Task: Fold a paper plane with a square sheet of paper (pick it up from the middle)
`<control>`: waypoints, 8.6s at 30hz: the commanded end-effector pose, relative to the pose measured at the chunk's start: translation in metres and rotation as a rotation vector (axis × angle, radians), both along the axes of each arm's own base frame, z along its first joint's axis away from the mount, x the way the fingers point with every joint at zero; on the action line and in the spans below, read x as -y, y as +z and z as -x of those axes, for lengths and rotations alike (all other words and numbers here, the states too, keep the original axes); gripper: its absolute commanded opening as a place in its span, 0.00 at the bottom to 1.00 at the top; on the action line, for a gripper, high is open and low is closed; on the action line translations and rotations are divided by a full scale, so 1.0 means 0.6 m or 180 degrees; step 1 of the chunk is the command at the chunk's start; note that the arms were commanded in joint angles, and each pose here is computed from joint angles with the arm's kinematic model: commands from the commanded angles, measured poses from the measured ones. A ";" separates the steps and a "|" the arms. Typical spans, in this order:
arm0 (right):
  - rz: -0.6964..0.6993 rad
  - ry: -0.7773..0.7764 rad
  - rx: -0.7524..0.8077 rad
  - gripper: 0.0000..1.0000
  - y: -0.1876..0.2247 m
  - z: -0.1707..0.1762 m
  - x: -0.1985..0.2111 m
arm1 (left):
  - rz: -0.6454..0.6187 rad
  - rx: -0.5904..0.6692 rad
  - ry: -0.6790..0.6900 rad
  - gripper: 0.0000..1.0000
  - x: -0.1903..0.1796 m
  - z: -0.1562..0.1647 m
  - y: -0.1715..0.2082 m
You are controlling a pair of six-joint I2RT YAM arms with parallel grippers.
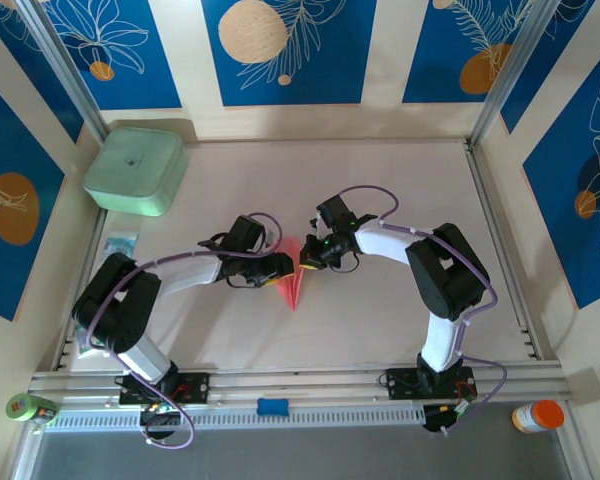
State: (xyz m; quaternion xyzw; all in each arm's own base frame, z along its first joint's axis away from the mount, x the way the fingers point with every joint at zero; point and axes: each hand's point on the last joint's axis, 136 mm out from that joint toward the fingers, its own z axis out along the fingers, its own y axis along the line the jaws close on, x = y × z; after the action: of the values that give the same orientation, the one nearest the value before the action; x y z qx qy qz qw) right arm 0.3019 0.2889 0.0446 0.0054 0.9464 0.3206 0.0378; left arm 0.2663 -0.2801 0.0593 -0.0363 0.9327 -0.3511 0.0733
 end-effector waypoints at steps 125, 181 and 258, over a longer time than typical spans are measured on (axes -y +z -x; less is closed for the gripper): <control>0.0366 -0.1339 0.0485 0.56 0.081 0.003 0.243 | -0.2029 0.0210 -0.0082 0.18 0.021 -0.266 -0.076; 0.0507 -0.1138 0.0762 0.72 0.096 0.002 0.238 | -0.2245 0.0348 0.0244 0.24 0.003 -0.327 -0.104; 0.1306 -0.1009 0.3392 0.99 0.081 -0.155 0.427 | -0.2362 0.3339 0.1067 0.99 -0.444 -0.217 0.056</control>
State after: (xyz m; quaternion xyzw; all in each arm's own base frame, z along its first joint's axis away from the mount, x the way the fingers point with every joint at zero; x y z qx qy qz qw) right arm 0.3907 0.0270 0.0828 -0.0033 0.8415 0.0702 0.5357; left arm 0.3854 -0.0114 0.0754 0.0305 0.8320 0.0571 0.5510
